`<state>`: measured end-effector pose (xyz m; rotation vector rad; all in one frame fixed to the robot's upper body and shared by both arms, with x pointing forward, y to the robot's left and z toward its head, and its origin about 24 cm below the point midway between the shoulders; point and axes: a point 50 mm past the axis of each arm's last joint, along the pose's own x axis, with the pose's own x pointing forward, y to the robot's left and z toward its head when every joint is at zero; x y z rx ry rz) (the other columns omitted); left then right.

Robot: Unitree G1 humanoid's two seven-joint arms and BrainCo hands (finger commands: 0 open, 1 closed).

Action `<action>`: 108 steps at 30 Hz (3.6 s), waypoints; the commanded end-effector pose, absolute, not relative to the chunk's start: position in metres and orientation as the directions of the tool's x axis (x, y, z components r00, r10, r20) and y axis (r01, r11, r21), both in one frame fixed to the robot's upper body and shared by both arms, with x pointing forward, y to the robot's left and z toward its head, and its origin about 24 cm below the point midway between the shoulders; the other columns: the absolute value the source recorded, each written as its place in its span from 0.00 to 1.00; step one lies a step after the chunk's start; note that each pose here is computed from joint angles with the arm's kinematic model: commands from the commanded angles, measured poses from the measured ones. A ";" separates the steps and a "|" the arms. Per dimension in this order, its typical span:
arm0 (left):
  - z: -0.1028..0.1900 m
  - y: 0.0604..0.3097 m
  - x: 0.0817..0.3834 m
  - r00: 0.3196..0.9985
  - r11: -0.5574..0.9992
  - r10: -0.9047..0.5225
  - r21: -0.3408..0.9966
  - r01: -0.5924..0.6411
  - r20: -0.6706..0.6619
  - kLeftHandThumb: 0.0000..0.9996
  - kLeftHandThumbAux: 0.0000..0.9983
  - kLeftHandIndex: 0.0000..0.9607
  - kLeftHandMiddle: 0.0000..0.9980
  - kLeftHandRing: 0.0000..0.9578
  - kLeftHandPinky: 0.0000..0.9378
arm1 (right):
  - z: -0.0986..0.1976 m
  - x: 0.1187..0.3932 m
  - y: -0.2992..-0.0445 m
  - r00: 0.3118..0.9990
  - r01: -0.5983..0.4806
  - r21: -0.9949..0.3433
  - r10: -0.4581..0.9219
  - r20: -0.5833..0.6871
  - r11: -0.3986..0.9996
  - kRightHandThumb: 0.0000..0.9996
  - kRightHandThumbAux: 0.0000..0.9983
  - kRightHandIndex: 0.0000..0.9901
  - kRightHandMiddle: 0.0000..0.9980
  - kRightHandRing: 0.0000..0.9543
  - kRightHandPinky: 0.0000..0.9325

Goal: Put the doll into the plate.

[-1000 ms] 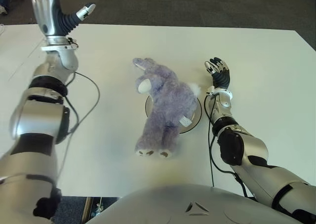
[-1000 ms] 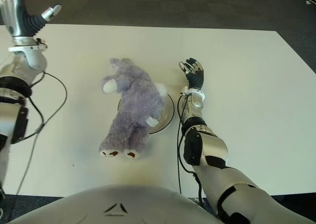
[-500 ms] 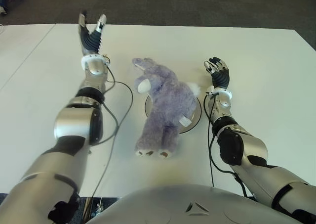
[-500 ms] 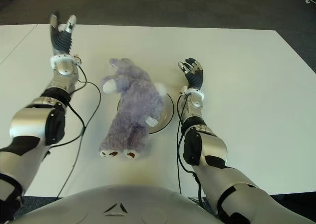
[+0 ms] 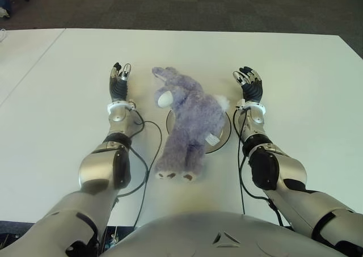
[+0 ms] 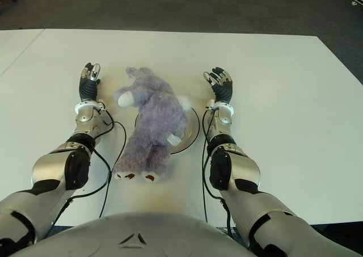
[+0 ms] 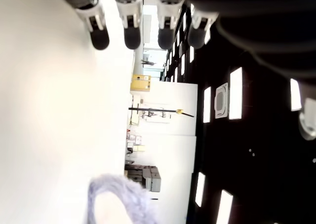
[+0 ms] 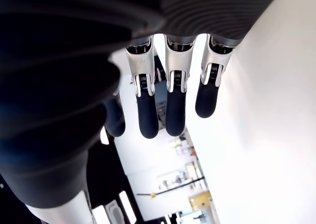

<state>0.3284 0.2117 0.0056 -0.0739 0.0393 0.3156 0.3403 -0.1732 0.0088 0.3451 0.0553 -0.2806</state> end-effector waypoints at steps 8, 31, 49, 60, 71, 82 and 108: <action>-0.035 0.188 0.290 0.951 0.949 0.289 -0.095 -0.299 -0.111 0.00 0.42 0.00 0.00 0.00 0.01 | -0.069 0.283 -0.164 0.855 0.399 0.307 -0.230 -0.464 0.864 0.07 0.85 0.27 0.27 0.26 0.25; -0.065 0.176 0.264 0.931 0.947 0.264 -0.112 -0.300 -0.254 0.00 0.41 0.00 0.00 0.00 0.04 | -0.068 0.284 -0.167 0.855 0.400 0.302 -0.234 -0.462 0.865 0.08 0.85 0.29 0.29 0.28 0.25; -0.074 0.177 0.272 0.888 0.979 0.205 0.101 -0.179 -0.412 0.00 0.51 0.09 0.14 0.14 0.18 | -0.067 0.285 -0.166 0.856 0.401 0.307 -0.234 -0.461 0.863 0.08 0.86 0.29 0.30 0.28 0.27; -0.072 0.178 0.275 0.884 0.977 0.199 0.158 -0.144 -0.424 0.00 0.71 0.15 0.15 0.16 0.20 | -0.067 0.285 -0.165 0.857 0.394 0.291 -0.234 -0.460 0.872 0.03 0.86 0.28 0.28 0.27 0.24; -0.073 0.180 0.275 0.882 0.976 0.197 0.172 -0.134 -0.427 0.06 0.82 0.16 0.13 0.14 0.19 | -0.067 0.285 -0.163 0.857 0.386 0.276 -0.232 -0.460 0.880 0.02 0.85 0.28 0.28 0.26 0.24; -0.073 0.181 0.274 0.882 0.975 0.197 0.179 -0.131 -0.428 0.07 0.84 0.16 0.13 0.14 0.20 | -0.068 0.284 -0.163 0.859 0.386 0.288 -0.228 -0.459 0.876 0.02 0.85 0.28 0.28 0.26 0.23; -0.074 0.186 0.273 0.870 0.972 0.203 0.204 -0.121 -0.450 0.01 0.87 0.13 0.12 0.13 0.19 | -0.068 0.284 -0.160 0.860 0.380 0.281 -0.224 -0.459 0.881 0.02 0.84 0.26 0.27 0.25 0.24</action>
